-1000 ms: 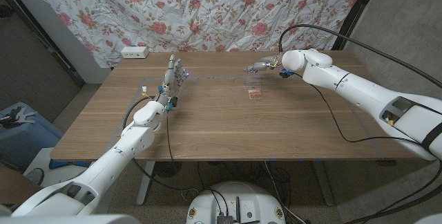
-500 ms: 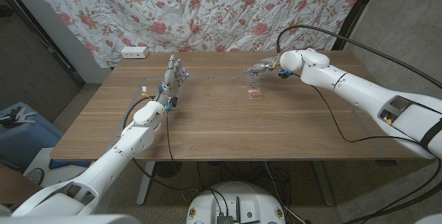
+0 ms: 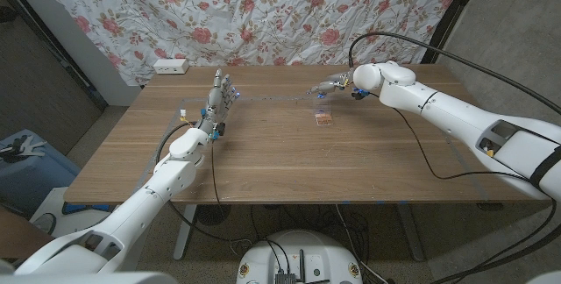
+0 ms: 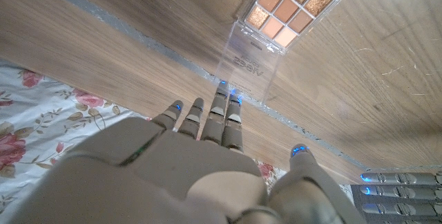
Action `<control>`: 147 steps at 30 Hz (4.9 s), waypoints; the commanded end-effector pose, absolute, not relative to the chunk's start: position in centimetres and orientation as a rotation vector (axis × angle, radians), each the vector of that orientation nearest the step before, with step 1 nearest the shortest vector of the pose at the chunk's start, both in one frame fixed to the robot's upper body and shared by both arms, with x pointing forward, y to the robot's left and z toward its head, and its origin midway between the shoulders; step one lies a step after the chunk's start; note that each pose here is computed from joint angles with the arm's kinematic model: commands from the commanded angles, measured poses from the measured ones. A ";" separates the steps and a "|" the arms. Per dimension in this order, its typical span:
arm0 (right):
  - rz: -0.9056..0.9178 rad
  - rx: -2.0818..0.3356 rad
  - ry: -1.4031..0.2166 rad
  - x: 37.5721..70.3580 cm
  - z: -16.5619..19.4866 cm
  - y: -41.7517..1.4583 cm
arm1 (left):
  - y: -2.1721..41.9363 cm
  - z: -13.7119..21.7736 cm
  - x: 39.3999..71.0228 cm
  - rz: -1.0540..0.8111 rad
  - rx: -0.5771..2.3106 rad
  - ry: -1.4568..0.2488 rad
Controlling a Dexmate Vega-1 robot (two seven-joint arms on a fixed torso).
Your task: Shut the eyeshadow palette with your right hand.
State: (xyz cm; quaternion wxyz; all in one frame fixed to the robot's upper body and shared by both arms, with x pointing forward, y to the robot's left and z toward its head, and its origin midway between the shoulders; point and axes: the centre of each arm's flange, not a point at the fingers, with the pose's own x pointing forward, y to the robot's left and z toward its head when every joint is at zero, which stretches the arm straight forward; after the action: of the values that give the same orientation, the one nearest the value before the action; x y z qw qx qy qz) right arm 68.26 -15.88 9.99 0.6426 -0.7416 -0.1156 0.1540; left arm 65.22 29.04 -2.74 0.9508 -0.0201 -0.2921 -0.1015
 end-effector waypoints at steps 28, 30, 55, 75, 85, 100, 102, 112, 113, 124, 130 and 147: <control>0.328 -1.693 -0.316 67.2 10.7 -15.4 | 29.0 -2.8 65.2 -0.206 -0.041 -0.594; 0.328 -1.694 -0.316 67.2 10.7 -15.4 | 29.0 -2.8 65.2 -0.206 -0.041 -0.594; 0.299 -1.699 -0.335 65.5 10.1 -15.6 | 29.0 -2.8 65.2 -0.206 -0.041 -0.593; 0.250 -1.674 -0.372 63.6 8.9 -16.2 | 29.0 -2.8 65.2 -0.206 -0.041 -0.594; 0.227 -1.660 -0.386 62.7 8.0 -16.5 | 29.0 -2.8 65.2 -0.206 -0.041 -0.594; 0.214 -1.648 -0.387 62.1 7.1 -16.7 | 29.0 -2.8 65.2 -0.206 -0.041 -0.594; 0.218 -1.650 -0.388 62.1 7.1 -16.6 | 29.0 -2.8 65.2 -0.206 -0.041 -0.594; 0.236 -1.656 -0.376 62.2 7.0 -16.5 | 29.0 -2.8 65.2 -0.206 -0.041 -0.594; 0.238 -1.657 -0.374 62.2 7.0 -16.5 | 29.0 -2.8 65.2 -0.206 -0.041 -0.594; 0.250 -1.657 -0.370 61.9 6.8 -16.9 | 29.0 -2.8 65.2 -0.206 -0.041 -0.594; 0.257 -1.653 -0.366 61.6 6.6 -17.1 | 29.0 -2.8 65.2 -0.206 -0.041 -0.594; 0.269 -1.639 -0.371 60.5 6.0 -17.5 | 29.0 -2.8 65.3 -0.206 -0.041 -0.594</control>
State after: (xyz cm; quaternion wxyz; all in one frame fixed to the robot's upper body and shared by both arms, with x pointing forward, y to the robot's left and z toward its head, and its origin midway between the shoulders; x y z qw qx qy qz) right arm 61.14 -17.24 6.42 0.6568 -0.7269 -0.1643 0.1150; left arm 65.23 29.03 -2.77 0.9509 -0.0201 -0.2918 -0.1015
